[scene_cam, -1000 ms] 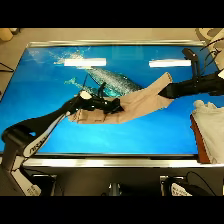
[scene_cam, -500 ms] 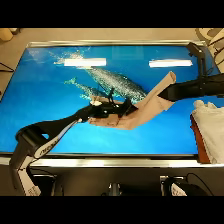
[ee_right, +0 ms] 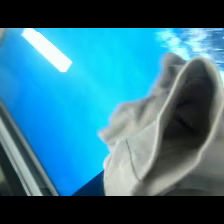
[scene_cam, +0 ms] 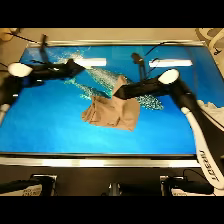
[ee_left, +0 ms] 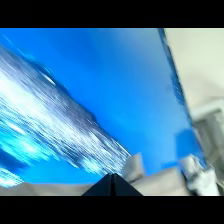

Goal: Fold the shirts.

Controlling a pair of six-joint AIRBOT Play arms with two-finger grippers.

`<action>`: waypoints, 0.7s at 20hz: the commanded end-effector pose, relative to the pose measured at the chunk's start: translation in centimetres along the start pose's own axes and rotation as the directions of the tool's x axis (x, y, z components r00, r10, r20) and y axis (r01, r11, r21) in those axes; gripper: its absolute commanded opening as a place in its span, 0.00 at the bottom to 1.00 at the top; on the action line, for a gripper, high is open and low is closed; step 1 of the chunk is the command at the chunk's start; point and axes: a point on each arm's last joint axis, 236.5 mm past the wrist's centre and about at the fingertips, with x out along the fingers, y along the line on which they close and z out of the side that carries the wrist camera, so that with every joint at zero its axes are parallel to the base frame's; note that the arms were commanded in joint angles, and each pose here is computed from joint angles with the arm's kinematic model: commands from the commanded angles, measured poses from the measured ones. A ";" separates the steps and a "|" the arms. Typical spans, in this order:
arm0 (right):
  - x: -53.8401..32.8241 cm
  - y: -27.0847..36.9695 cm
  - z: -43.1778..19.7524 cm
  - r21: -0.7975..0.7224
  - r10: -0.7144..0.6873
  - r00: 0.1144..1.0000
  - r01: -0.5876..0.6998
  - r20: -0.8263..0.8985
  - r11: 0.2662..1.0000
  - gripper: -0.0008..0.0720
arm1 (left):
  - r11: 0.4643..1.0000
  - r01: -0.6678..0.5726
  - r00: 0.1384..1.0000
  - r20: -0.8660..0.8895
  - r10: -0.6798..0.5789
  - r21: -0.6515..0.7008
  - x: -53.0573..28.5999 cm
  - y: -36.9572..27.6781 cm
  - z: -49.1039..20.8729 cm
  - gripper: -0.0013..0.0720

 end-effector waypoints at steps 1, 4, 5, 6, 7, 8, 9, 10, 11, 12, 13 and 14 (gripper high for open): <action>8.6 1.8 -2.4 0.105 0.146 0.989 -0.144 -0.008 0.984 0.19 | 0.982 -0.143 0.983 0.136 0.126 0.120 -9.9 -0.4 3.5 0.05; 10.9 0.9 -5.3 0.112 0.167 0.982 -0.157 -0.086 0.981 0.85 | 0.970 -0.170 0.978 0.149 0.145 0.174 -12.7 -1.8 3.0 0.05; 10.3 0.4 -5.1 0.105 0.159 0.983 -0.150 -0.088 0.983 0.85 | 0.967 -0.178 0.978 0.142 0.153 0.183 -13.0 -1.9 2.7 0.05; 9.1 -0.3 -4.5 0.090 0.149 0.986 -0.141 -0.079 0.986 0.85 | 0.967 -0.175 0.980 0.127 0.153 0.185 -13.0 -2.0 2.3 0.05; 7.2 -1.3 -3.6 0.078 0.132 0.989 -0.127 -0.069 0.989 0.85 | 0.967 -0.174 0.981 0.115 0.154 0.186 -12.9 -1.9 2.1 0.05; 4.7 -2.4 -2.9 0.060 0.113 0.992 -0.109 -0.065 0.992 0.85 | 0.967 -0.174 0.982 0.112 0.155 0.185 -12.9 -1.9 2.0 0.05; 2.1 -3.9 -2.6 0.040 0.075 0.994 -0.073 -0.073 0.997 0.85 | 0.967 -0.175 0.981 0.114 0.156 0.184 -12.8 -1.8 2.0 0.05; -0.9 -6.3 -3.1 0.016 -0.004 0.994 0.006 -0.106 1.000 0.85 | 0.966 -0.181 0.980 0.114 0.162 0.186 -12.8 -1.6 2.1 0.05; -4.0 -9.4 -4.5 0.003 -0.113 0.978 0.115 -0.173 0.993 0.85 | 0.963 -0.193 0.978 0.113 0.173 0.191 -12.9 -1.3 2.0 0.05; -7.5 -12.9 -7.0 0.019 -0.234 0.933 0.249 -0.273 0.968 0.85 | 0.959 -0.204 0.976 0.113 0.185 0.195 -12.9 -1.0 2.0 0.05; -10.4 -15.5 -9.6 0.034 -0.310 0.874 0.347 -0.374 0.937 0.85 | 0.959 -0.205 0.976 0.112 0.186 0.195 -12.9 -1.0 2.0 0.05; -12.2 -17.2 -12.2 0.061 -0.337 0.828 0.405 -0.448 0.912 0.85 | 0.959 -0.204 0.976 0.112 0.185 0.195 -12.9 -1.0 2.0 0.05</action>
